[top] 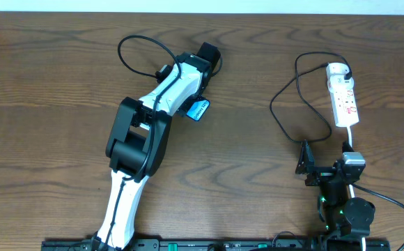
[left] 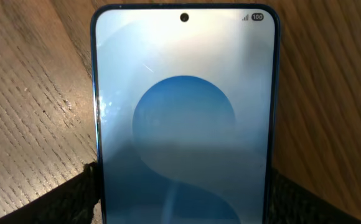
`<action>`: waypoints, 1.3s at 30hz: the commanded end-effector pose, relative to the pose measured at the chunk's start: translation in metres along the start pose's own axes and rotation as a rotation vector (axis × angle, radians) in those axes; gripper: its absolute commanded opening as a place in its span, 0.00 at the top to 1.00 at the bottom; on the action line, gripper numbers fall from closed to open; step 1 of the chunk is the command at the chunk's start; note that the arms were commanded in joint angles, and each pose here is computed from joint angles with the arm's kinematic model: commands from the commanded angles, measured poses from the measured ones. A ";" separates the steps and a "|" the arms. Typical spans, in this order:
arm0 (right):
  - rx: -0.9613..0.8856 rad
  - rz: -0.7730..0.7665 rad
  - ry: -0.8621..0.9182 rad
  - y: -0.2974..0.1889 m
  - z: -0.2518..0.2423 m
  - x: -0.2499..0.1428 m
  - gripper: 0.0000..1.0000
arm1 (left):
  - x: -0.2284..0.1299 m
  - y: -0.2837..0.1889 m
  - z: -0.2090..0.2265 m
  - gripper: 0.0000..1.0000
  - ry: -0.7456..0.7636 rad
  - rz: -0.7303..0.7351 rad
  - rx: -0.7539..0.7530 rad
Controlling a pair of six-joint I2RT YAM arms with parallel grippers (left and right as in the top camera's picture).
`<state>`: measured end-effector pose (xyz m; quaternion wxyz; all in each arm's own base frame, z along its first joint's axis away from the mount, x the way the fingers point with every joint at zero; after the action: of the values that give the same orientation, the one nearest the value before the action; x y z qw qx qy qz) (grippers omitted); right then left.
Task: Plug charger to phone and switch on socket
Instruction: 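Close the left gripper on the phone's bottom edge, then lift the phone with the left gripper and tilt it upright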
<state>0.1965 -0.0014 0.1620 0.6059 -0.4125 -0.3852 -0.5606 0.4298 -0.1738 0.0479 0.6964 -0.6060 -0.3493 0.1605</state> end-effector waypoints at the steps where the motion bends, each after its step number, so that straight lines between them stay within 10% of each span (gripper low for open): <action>1: 0.002 0.001 -0.006 0.000 0.000 -0.001 0.01 | -0.012 0.009 0.000 0.19 -0.017 0.070 0.004; 19: 0.002 0.001 -0.006 0.000 0.000 -0.001 0.01 | 0.019 -0.052 0.006 0.22 0.310 0.221 -0.243; 39: 0.002 0.001 -0.006 0.000 0.000 -0.001 0.01 | -0.040 -0.133 -0.002 0.25 0.378 1.002 -0.848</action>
<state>0.1964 -0.0014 0.1622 0.6058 -0.4123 -0.3854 -0.5608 0.3798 -0.2185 0.1306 0.3833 -0.8989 0.0377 0.2090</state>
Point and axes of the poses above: each gripper's point midway between its finger pads, its own y axis out along the fingers, its own z axis along the line the jaws close on, x = y × z, the point moved 5 cm from there along -y, back along the fingers, and after that the axes turned 14 degrees about y, right-handed, at the moved point
